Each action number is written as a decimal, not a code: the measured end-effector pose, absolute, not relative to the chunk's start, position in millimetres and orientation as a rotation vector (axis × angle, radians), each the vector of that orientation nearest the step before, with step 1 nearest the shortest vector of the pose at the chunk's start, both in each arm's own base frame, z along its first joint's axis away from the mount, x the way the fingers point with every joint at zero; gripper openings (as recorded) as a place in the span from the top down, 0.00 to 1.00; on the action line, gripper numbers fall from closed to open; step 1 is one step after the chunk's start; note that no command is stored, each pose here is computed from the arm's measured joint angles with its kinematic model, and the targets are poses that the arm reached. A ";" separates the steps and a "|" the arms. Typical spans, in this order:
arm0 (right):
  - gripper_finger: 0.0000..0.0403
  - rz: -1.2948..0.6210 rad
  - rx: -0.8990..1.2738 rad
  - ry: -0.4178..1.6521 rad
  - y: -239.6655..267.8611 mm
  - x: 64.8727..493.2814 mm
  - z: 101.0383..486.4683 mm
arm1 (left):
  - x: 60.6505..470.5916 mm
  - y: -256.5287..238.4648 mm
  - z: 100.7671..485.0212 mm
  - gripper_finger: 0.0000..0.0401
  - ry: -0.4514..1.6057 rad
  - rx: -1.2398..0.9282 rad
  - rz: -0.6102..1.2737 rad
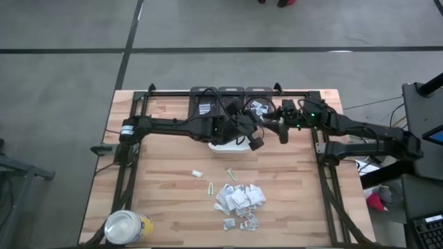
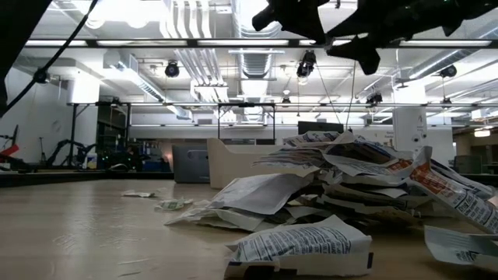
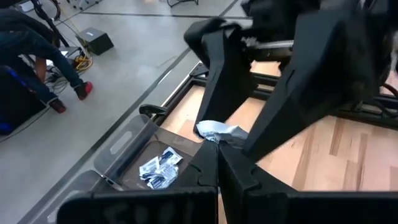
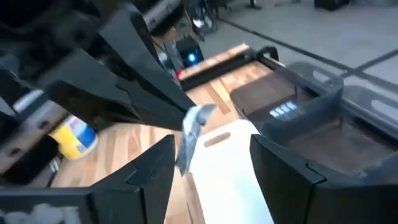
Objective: Pick & Place First Aid Supplies
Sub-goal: Put the white alcohol pad into the right black bin
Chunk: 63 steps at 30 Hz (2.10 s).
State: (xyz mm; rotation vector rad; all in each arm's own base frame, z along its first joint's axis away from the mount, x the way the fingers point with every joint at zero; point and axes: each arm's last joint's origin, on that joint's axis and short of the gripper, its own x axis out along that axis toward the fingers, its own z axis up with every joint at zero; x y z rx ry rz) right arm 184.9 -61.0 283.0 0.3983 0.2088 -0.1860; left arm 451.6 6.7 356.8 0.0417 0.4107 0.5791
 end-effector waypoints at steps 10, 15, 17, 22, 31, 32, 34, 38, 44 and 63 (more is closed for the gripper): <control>0.52 -0.186 0.364 0.282 -66.9 201.8 289.6 | 451.3 7.0 356.4 1.00 0.418 0.055 0.584; 0.64 -0.205 0.364 0.323 -68.1 204.1 291.5 | 451.3 6.7 356.5 1.00 0.418 0.055 0.578; 0.70 -0.206 0.356 0.323 -68.2 204.3 291.9 | 451.4 6.9 356.4 1.00 0.419 0.055 0.578; 0.90 -0.204 0.346 0.323 -68.1 204.1 292.2 | 451.3 7.2 356.4 1.00 0.421 0.059 0.578; 0.98 -0.237 0.318 0.326 -69.2 203.3 292.0 | 450.1 8.6 357.0 0.94 0.464 0.185 0.554; 0.98 -0.260 0.315 0.329 -69.9 203.0 291.5 | 449.4 9.3 358.0 0.91 0.466 0.200 0.559; 0.98 -0.308 0.310 0.344 -71.1 202.1 289.7 | 445.1 11.6 362.5 0.87 0.474 0.234 0.603; 0.98 -0.419 0.302 0.376 -77.3 198.2 286.0 | 430.6 17.0 372.7 0.78 0.510 0.292 0.760; 0.98 -0.529 0.300 0.404 -97.4 194.3 279.7 | 401.5 24.2 374.9 0.75 0.649 0.255 0.849; 0.98 -0.623 0.423 0.680 -171.6 220.3 217.5 | 337.2 31.8 313.1 0.76 0.739 0.010 0.935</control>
